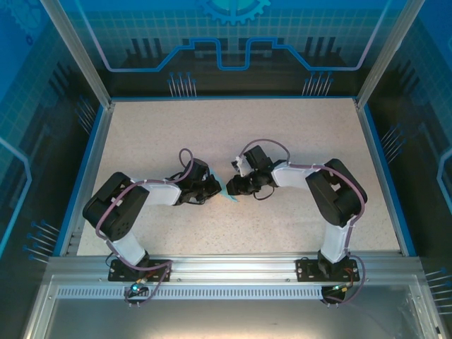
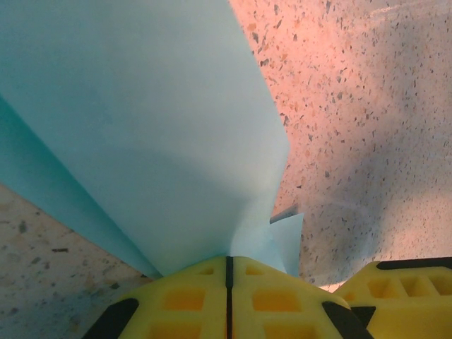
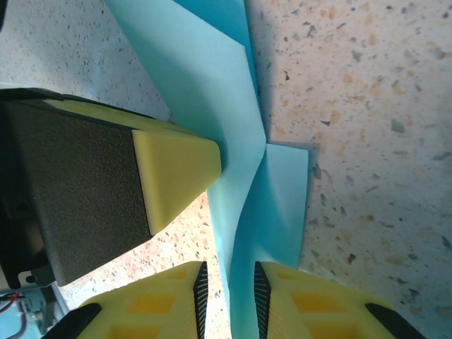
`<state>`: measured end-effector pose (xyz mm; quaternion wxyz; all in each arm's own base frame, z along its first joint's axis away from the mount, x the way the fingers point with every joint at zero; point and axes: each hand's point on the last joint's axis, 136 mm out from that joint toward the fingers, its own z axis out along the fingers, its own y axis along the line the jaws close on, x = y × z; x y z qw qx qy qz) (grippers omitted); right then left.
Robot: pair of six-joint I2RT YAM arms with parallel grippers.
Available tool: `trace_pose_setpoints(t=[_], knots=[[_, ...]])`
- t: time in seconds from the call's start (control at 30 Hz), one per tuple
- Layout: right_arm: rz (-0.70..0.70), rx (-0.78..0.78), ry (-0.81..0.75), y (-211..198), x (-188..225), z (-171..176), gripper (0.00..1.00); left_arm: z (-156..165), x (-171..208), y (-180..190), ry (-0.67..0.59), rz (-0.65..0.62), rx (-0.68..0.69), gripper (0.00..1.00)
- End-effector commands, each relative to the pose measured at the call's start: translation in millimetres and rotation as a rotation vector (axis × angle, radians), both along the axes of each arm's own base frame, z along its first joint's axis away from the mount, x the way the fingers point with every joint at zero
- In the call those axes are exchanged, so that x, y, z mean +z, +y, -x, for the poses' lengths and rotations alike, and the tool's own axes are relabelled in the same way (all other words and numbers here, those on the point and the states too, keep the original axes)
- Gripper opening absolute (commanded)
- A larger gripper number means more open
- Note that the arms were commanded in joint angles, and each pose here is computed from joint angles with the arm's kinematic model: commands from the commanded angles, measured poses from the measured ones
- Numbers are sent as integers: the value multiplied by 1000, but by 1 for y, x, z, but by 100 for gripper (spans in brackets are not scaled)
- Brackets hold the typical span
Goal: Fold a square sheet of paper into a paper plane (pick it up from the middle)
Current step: Fold the wing for the fifth time at the center of the table.
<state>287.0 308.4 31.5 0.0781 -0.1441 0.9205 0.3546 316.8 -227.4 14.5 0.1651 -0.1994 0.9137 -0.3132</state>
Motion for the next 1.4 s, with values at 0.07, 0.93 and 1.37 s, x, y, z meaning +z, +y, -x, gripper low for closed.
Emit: trace_pose_setpoints(t=[0.07, 0.93, 1.37], knots=[[52, 43, -24, 3, 0, 4, 25, 6, -17, 12, 58, -63, 43, 6], [30, 135, -39, 14, -12, 12, 1, -1, 25, 9, -37, -26, 29, 19], [-128, 93, 90, 17, -13, 10, 0, 5, 42, 15, -136, -13, 7, 29]])
